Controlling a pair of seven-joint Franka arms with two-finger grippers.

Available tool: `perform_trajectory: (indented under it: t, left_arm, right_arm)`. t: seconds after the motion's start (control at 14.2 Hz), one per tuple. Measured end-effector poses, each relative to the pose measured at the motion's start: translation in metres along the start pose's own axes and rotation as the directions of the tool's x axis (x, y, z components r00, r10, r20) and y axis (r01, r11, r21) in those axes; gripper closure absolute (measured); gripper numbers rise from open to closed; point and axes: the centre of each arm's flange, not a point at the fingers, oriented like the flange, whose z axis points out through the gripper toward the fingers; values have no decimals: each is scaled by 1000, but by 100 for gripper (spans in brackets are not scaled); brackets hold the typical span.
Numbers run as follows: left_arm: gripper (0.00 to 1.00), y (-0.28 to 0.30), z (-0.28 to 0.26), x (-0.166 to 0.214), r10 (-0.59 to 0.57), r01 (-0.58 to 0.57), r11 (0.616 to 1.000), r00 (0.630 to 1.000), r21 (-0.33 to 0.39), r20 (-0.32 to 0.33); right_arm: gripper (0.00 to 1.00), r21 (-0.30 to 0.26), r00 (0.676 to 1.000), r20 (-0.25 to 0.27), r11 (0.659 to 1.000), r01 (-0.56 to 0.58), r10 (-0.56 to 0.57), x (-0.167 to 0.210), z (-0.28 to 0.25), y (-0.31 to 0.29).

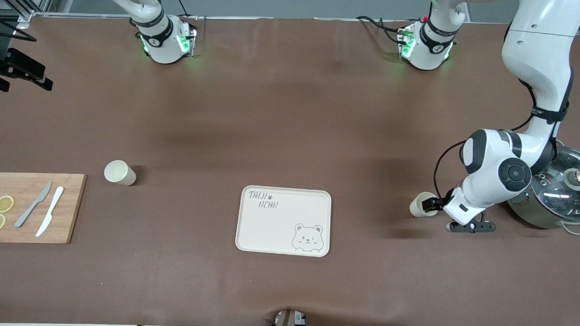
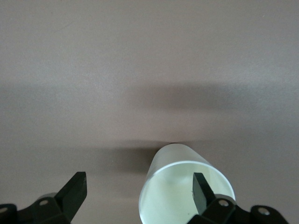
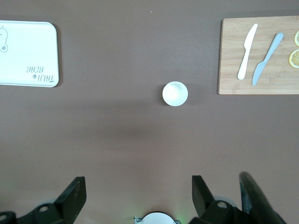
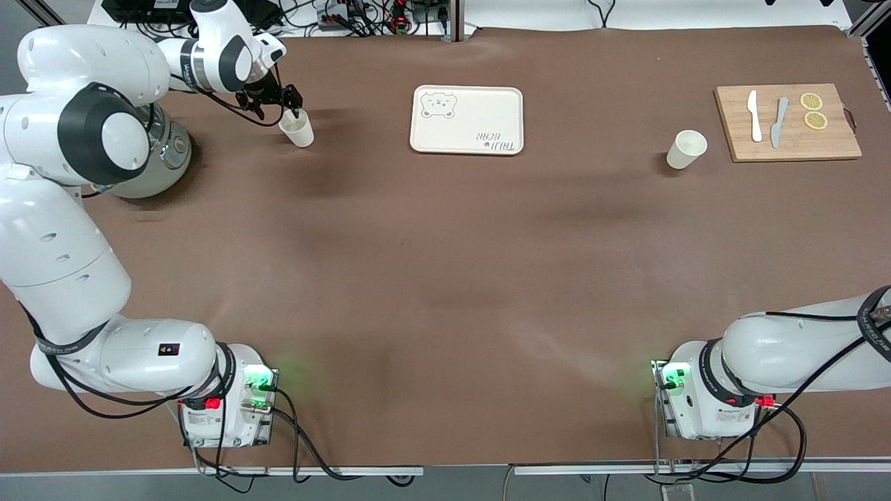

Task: Place white IKEA cup upright on tray with both arms
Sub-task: 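Close the left gripper on the white cup rim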

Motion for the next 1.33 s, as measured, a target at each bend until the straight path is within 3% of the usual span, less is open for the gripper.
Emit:
perform_trajectory:
  t: [1.33]
  left_arm:
    - [0, -18, 26, -6, -4, 4, 1000, 1000, -2, 8]
  right_arm:
    - [0, 0, 1000, 0, 1000, 0, 0, 0, 0, 0]
